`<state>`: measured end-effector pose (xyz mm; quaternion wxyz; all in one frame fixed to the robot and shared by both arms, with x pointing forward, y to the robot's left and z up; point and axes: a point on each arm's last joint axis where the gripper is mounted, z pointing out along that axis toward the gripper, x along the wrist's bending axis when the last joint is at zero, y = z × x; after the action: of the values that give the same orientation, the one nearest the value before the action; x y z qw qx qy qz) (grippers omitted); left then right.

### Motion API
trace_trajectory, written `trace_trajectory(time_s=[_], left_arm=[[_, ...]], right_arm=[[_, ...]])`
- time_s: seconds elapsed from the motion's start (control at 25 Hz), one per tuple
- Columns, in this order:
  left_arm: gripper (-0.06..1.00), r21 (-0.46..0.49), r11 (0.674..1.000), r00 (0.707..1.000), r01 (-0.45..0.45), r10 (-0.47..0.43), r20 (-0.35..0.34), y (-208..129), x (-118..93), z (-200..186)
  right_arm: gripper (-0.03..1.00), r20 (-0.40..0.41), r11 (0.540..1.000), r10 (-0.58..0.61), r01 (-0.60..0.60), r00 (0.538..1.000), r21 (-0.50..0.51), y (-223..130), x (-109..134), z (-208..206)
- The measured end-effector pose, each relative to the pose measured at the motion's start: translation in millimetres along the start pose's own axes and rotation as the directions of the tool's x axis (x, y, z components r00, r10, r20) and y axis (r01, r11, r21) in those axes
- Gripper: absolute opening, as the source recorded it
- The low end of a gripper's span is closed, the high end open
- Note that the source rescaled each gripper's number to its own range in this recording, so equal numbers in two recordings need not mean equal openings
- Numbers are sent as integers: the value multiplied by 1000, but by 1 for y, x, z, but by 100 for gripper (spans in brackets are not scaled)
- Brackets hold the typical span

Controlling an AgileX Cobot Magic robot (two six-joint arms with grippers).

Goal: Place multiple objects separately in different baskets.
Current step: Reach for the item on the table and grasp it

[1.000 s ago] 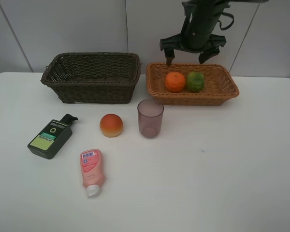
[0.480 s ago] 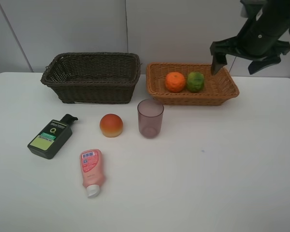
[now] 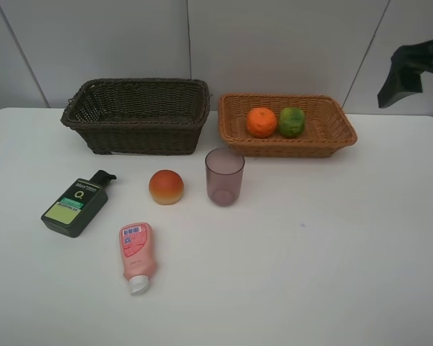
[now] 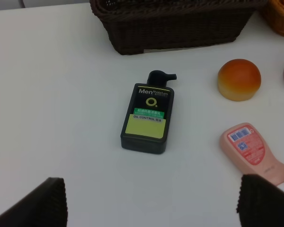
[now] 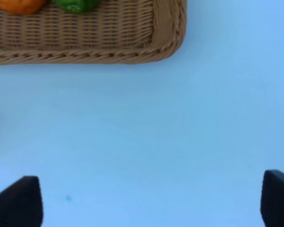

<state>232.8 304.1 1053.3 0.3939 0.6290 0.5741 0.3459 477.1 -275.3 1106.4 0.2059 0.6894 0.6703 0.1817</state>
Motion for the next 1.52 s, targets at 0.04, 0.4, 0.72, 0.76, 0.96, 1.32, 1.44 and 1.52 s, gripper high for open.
trace_trajectory(time_s=[0.04, 0.4, 0.72, 0.76, 0.96, 1.32, 1.44, 1.52], left_arm=[[93, 0, 1000, 1000, 0, 0, 0, 0, 0, 0], [93, 0, 1000, 1000, 0, 0, 0, 0, 0, 0], [93, 0, 1000, 1000, 0, 0, 0, 0, 0, 0], [93, 0, 1000, 1000, 0, 0, 0, 0, 0, 0], [93, 0, 1000, 1000, 0, 0, 0, 0, 0, 0], [93, 0, 1000, 1000, 0, 0, 0, 0, 0, 0], [93, 0, 1000, 1000, 0, 0, 0, 0, 0, 0], [93, 0, 1000, 1000, 0, 0, 0, 0, 0, 0]], right_arm=[[100, -2, 1000, -4, 4, 1000, -20, -6, -2, -8], [100, -22, 982, 2, -6, 1000, -190, -72, -18, -71], [100, -64, 930, -61, 33, 996, -365, -147, -30, -120], [100, -66, 922, -61, 31, 996, -386, -156, -32, -123], [100, -78, 873, -54, 10, 996, -487, -191, -38, -136], [100, -86, 821, -48, -10, 995, -570, -227, -44, -141], [100, -78, 821, -46, -6, 996, -571, -236, -44, -131], [100, -75, 825, -47, -4, 996, -566, -238, -44, -123]])
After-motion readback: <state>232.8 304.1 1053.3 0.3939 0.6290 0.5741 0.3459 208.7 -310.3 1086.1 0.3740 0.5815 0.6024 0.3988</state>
